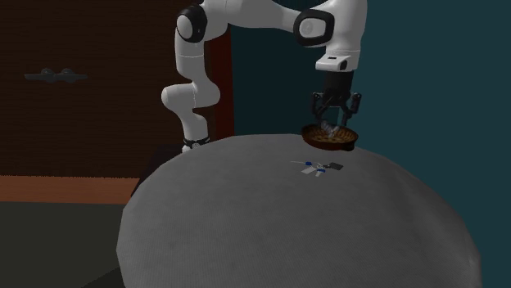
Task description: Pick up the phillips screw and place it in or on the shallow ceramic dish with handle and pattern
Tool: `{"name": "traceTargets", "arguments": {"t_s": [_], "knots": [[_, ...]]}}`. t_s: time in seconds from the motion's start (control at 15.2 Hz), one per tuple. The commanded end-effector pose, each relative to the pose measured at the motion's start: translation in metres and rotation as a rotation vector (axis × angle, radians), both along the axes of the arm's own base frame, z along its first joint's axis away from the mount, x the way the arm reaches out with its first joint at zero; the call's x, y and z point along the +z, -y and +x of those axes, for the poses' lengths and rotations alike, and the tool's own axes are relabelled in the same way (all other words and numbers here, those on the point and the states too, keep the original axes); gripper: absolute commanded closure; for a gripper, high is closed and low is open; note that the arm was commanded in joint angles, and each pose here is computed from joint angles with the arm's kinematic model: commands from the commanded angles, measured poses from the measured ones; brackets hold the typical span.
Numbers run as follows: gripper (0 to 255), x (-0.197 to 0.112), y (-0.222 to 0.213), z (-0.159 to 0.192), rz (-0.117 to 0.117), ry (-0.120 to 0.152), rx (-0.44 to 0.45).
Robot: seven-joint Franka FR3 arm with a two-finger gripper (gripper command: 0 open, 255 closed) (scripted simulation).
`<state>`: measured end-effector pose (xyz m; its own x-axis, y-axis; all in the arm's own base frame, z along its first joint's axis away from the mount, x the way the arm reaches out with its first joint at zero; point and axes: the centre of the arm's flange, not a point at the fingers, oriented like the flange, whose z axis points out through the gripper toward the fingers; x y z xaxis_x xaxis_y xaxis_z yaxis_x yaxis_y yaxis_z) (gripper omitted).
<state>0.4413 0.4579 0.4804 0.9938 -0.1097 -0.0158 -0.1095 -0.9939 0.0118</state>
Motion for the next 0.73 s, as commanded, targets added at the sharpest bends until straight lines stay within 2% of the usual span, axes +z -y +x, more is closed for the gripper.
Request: {"name": "traceTargets", "arguments": {"t_s": [0.0, 0.26, 0.53, 0.66], "knots": [[0, 0.000, 0.000, 0.000, 0.000, 0.000, 0.000], [0, 0.000, 0.000, 0.000, 0.000, 0.000, 0.000], [0, 0.050, -0.001, 0.001, 0.000, 0.000, 0.000], [0, 0.050, 0.000, 0.001, 0.000, 0.000, 0.000]]}}
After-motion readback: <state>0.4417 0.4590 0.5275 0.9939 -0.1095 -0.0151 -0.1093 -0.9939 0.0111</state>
